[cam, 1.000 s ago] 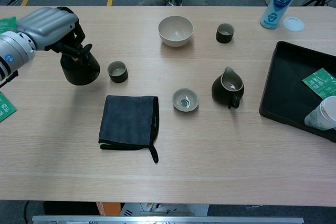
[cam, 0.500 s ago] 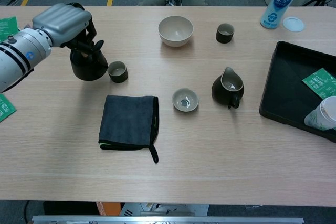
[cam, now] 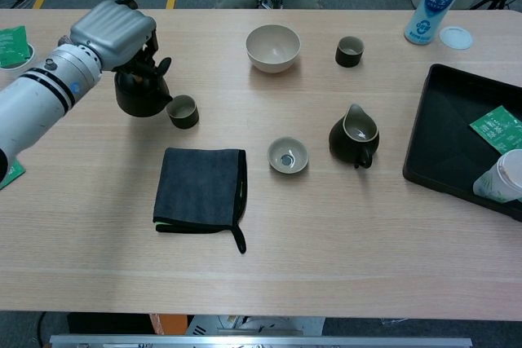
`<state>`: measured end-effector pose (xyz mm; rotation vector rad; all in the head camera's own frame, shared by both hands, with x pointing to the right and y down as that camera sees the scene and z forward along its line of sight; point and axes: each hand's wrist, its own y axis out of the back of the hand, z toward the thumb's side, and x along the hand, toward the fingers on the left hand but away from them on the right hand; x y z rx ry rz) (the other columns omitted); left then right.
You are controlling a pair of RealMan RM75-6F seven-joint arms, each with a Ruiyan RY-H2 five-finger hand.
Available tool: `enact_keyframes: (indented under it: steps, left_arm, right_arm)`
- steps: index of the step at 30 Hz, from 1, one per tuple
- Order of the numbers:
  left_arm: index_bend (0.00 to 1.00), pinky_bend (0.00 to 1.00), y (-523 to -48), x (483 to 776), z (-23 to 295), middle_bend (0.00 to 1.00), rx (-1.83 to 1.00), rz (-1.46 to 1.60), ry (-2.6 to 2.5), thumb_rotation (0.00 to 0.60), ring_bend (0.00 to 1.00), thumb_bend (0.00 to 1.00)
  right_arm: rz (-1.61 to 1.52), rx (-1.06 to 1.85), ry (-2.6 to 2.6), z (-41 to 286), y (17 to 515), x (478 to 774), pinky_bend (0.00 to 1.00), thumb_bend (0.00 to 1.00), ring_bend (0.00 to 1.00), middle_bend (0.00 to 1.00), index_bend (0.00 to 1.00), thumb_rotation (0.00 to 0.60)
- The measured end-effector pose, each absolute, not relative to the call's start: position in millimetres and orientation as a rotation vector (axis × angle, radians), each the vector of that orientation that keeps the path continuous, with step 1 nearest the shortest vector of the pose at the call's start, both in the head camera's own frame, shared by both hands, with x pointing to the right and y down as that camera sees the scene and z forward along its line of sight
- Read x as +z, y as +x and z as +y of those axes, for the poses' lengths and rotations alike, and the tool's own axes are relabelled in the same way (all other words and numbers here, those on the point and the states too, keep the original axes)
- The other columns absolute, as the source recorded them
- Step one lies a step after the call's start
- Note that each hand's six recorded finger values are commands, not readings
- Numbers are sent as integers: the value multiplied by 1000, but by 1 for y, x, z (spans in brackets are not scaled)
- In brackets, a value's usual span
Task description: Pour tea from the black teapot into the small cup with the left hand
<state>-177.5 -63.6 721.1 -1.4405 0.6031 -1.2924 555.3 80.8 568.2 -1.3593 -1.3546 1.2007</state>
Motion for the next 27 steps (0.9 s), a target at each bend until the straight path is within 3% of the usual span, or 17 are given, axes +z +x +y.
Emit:
enact_keyframes:
  steps: [14, 18, 25, 27]
  left_arm:
    - [852, 109, -176, 729, -73, 986, -1276, 650, -1369, 258, 823, 448]
    - [851, 109, -175, 730, -73, 985, -1265, 661, -1361, 338, 823, 448]
    - [849, 110, -171, 733, -70, 983, -1248, 670, -1370, 368, 821, 448]
    - [849, 109, -169, 734, -69, 983, -1246, 673, -1374, 428, 821, 449]
  right_arm:
    - [-1359, 1205, -1356, 82, 558, 568, 284, 108, 225, 344, 316, 600]
    - [-1360, 1207, -1357, 82, 558, 568, 284, 108, 225, 344, 316, 600]
    - [-1362, 1208, -1355, 82, 559, 569, 284, 108, 225, 344, 317, 600]
    - [-1363, 1207, -1355, 82, 559, 569, 284, 108, 225, 344, 316, 600]
